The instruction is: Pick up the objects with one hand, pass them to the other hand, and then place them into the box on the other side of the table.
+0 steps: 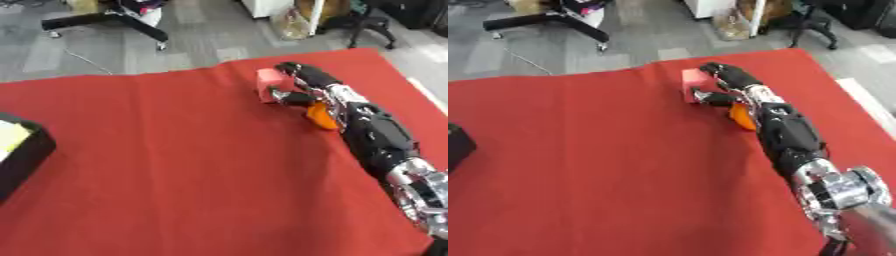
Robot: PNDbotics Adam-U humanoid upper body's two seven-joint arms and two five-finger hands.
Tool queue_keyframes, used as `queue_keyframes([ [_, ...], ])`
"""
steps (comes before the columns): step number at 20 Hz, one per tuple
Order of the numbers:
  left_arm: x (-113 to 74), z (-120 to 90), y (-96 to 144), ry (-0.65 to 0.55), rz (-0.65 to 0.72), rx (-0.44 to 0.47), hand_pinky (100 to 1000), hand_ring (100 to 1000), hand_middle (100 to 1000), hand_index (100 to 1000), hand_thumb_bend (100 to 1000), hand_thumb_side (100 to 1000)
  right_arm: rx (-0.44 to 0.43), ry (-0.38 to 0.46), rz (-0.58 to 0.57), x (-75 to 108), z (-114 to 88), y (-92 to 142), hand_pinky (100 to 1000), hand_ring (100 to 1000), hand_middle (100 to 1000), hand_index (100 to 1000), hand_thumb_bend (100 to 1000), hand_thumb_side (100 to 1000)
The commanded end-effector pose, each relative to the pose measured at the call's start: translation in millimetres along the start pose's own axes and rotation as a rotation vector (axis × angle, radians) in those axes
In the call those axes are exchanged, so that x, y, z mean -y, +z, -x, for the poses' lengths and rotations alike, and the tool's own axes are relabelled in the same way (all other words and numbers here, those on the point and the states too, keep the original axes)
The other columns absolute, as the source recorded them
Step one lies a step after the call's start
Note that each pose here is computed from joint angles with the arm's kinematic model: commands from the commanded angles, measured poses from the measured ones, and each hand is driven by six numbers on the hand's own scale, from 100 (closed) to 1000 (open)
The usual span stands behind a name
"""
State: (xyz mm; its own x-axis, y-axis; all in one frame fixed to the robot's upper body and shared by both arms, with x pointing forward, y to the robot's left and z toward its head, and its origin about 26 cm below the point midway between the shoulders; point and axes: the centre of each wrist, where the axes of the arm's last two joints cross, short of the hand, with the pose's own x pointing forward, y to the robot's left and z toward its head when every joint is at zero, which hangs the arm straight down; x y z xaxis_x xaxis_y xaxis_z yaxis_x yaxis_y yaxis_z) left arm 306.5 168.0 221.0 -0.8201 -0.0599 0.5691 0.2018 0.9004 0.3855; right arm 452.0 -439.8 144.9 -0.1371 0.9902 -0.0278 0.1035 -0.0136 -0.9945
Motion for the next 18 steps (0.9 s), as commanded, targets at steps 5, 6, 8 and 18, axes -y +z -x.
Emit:
queue_keyframes([
  [5, -1.0, -7, -4, -0.012, 0.015, 0.032, 749, 541, 540, 737, 495, 769, 0.001, 0.011, -0.009, 1.6, -3, -3, 789, 742, 809, 911, 100, 799],
  [6, -1.0, -7, -3, -0.012, 0.015, 0.031, 749, 541, 539, 737, 495, 770, 0.003, 0.011, -0.005, 1.6, -4, -4, 768, 708, 765, 883, 100, 768],
  [8, -0.8, -7, -3, -0.012, 0.017, 0.032, 749, 541, 539, 737, 494, 770, 0.007, 0.010, 0.008, 2.6, -5, -5, 733, 655, 710, 847, 100, 737],
  [18, -0.7, -6, -1, -0.012, 0.014, 0.020, 749, 540, 538, 735, 490, 778, 0.059, -0.050, 0.198, 21.8, -12, -12, 596, 465, 477, 599, 100, 693],
])
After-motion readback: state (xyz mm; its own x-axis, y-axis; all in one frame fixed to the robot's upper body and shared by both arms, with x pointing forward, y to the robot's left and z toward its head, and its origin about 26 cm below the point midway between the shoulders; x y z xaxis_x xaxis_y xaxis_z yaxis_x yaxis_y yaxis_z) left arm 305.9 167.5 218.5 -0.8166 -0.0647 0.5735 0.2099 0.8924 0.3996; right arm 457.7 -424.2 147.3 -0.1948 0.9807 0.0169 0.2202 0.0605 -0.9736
